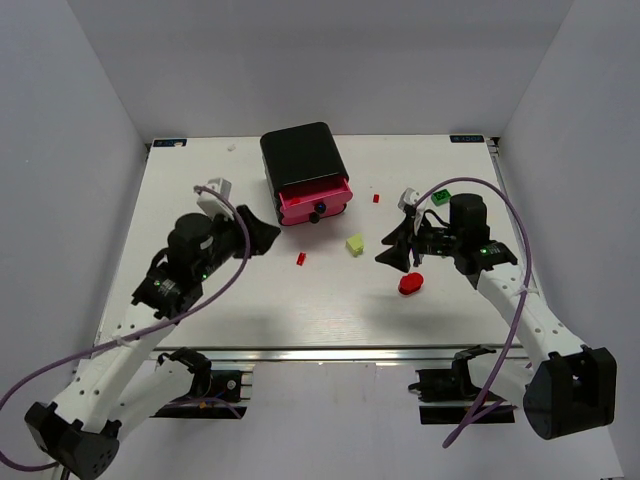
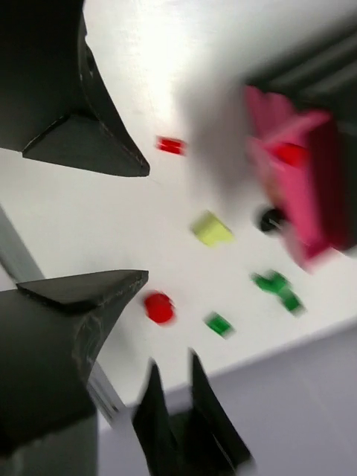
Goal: Sort the legos into containers by color
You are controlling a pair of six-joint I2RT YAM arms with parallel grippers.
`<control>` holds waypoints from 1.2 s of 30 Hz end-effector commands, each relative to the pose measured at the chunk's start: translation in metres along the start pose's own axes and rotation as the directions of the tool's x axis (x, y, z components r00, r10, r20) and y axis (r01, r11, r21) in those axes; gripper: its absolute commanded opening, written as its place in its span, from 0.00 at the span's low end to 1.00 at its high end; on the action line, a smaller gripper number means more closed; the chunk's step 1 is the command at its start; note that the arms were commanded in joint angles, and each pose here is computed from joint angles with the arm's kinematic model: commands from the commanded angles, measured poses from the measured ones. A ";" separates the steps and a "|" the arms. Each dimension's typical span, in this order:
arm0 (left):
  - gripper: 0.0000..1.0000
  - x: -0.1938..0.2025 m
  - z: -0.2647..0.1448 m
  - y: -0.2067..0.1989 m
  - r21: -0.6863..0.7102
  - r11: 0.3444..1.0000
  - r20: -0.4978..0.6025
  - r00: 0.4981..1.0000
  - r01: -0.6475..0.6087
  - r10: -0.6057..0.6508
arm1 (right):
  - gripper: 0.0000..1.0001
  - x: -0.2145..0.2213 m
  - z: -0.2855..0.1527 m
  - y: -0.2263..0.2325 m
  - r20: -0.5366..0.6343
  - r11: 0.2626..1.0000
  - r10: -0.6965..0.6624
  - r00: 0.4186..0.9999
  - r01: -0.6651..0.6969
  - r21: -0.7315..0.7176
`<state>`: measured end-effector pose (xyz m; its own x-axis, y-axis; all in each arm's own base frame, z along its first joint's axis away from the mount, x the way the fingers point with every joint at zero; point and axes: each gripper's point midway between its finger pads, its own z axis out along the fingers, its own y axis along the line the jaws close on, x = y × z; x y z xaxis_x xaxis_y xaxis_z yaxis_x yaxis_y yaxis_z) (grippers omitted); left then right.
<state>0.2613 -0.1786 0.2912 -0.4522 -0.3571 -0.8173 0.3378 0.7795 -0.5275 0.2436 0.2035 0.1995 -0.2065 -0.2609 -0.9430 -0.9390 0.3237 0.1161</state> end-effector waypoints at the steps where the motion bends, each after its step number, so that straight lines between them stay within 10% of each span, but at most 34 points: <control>1: 0.64 0.073 0.010 0.036 -0.090 0.995 -0.200 0.978 0.046 -0.063 | 0.59 0.003 0.000 -0.005 -0.018 0.999 -0.038 0.999 0.039 0.021; 36: 0.71 0.167 0.135 0.085 -0.397 0.828 -0.311 0.907 -0.395 0.283 | 0.64 0.007 -0.001 -0.013 -0.037 0.998 -0.047 0.998 0.048 0.039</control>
<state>0.3139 -0.2362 0.0606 -0.6213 0.0644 -0.7809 0.1373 0.9901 -0.0276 0.2561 0.1939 0.1749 -0.2198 -0.3338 -0.9167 -0.9253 0.3691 0.0874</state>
